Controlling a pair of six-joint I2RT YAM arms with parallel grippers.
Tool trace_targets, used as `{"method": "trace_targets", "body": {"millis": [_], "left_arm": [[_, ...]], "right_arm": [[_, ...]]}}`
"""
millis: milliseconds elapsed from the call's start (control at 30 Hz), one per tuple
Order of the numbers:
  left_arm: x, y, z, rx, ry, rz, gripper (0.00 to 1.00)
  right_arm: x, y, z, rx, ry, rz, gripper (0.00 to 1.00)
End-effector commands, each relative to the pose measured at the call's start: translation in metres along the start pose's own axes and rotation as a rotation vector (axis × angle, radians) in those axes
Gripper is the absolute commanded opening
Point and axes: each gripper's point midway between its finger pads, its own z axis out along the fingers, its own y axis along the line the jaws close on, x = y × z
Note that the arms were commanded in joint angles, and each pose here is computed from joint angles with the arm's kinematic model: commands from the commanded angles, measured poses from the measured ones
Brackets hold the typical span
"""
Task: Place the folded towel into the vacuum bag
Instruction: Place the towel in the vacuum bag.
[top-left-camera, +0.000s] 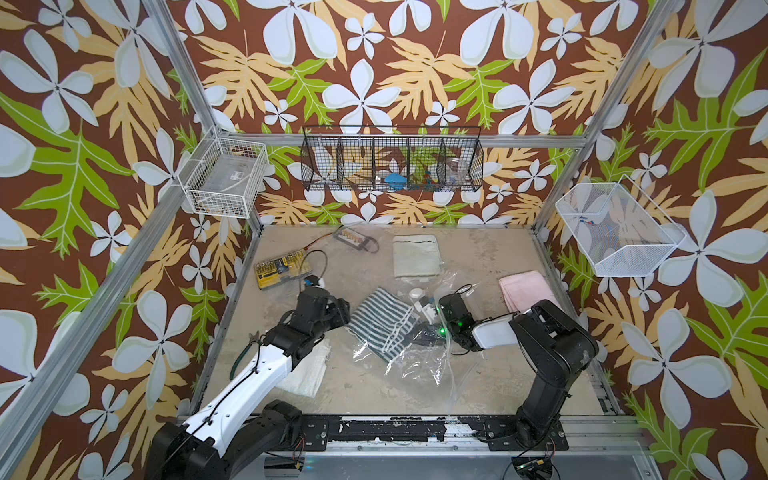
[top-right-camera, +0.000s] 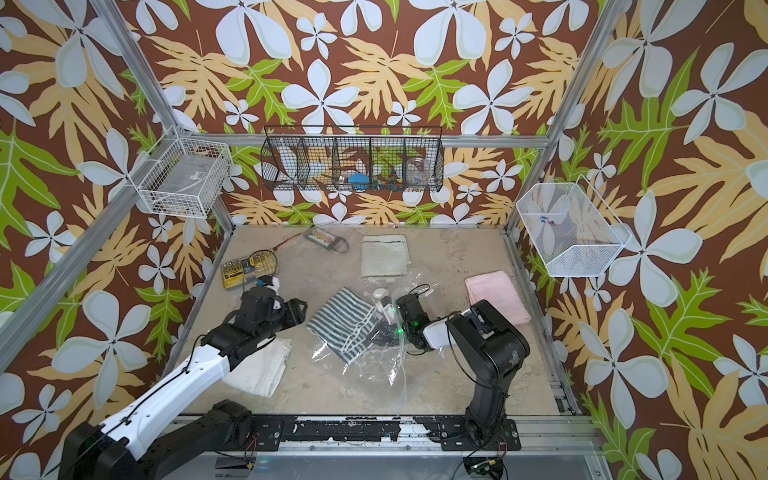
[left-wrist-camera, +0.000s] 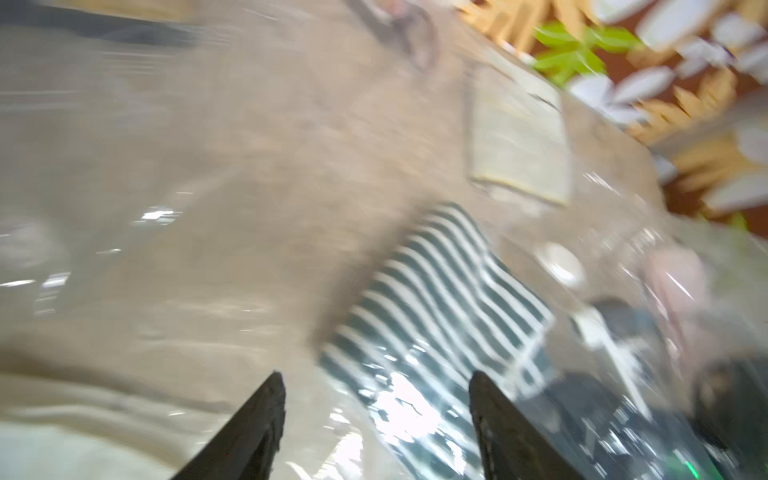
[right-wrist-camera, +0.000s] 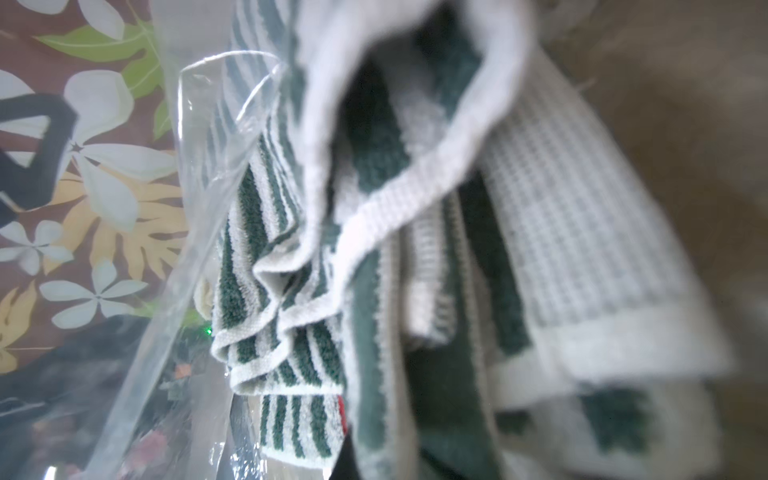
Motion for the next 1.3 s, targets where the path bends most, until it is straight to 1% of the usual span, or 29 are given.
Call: {"method": "trace_targets", "body": {"millis": [0, 33, 133, 267, 400, 467, 500, 633, 733, 800, 933, 1033, 1100, 1167, 1267], "left_arm": [[-0.015, 0.049, 0.001, -0.139, -0.063, -0.138, 0.78], [-0.022, 0.061, 0.000, -0.171, -0.099, -0.179, 0.80], [-0.037, 0.091, 0.002, -0.210, -0.171, -0.291, 0.82], [-0.049, 0.137, 0.005, -0.325, -0.211, -0.358, 0.84], [-0.051, 0.173, 0.007, -0.391, -0.240, -0.399, 0.84], [-0.053, 0.174, 0.016, -0.333, -0.236, -0.425, 0.84], [-0.055, 0.174, 0.018, -0.332, -0.237, -0.423, 0.84], [-0.061, 0.167, 0.034, -0.256, -0.248, -0.409, 0.83], [-0.063, 0.156, 0.043, -0.165, -0.259, -0.393, 0.79], [-0.062, 0.152, 0.050, -0.129, -0.252, -0.388, 0.76], [-0.053, 0.153, 0.065, -0.116, -0.196, -0.374, 0.66], [-0.053, 0.153, 0.068, -0.103, -0.203, -0.365, 0.56], [-0.057, 0.149, 0.069, -0.077, -0.221, -0.350, 0.47], [-0.059, 0.144, 0.075, -0.041, -0.210, -0.343, 0.30], [-0.062, 0.132, 0.088, 0.010, -0.169, -0.312, 0.18]], "right_arm": [[0.003, -0.005, 0.001, 0.024, 0.025, 0.008, 0.00], [0.004, -0.005, 0.001, 0.026, 0.034, 0.012, 0.00], [0.001, -0.003, 0.001, 0.016, 0.036, 0.013, 0.00], [-0.003, -0.005, 0.001, 0.029, 0.046, 0.011, 0.00], [-0.007, -0.008, -0.004, 0.031, 0.039, 0.012, 0.00], [-0.008, -0.009, -0.006, 0.023, 0.039, 0.023, 0.00], [-0.008, -0.009, -0.007, 0.020, 0.039, 0.029, 0.00], [-0.005, -0.009, -0.008, 0.011, 0.047, 0.042, 0.00], [-0.003, -0.011, -0.008, 0.011, 0.050, 0.048, 0.00], [-0.001, -0.012, -0.007, 0.011, 0.055, 0.052, 0.00], [0.002, -0.014, -0.008, 0.014, 0.061, 0.060, 0.00], [0.003, -0.016, -0.009, 0.020, 0.059, 0.066, 0.00], [0.005, -0.017, -0.010, 0.021, 0.059, 0.070, 0.00], [0.008, -0.016, -0.011, 0.018, 0.060, 0.072, 0.00], [0.013, -0.015, -0.014, 0.014, 0.062, 0.068, 0.00]]}}
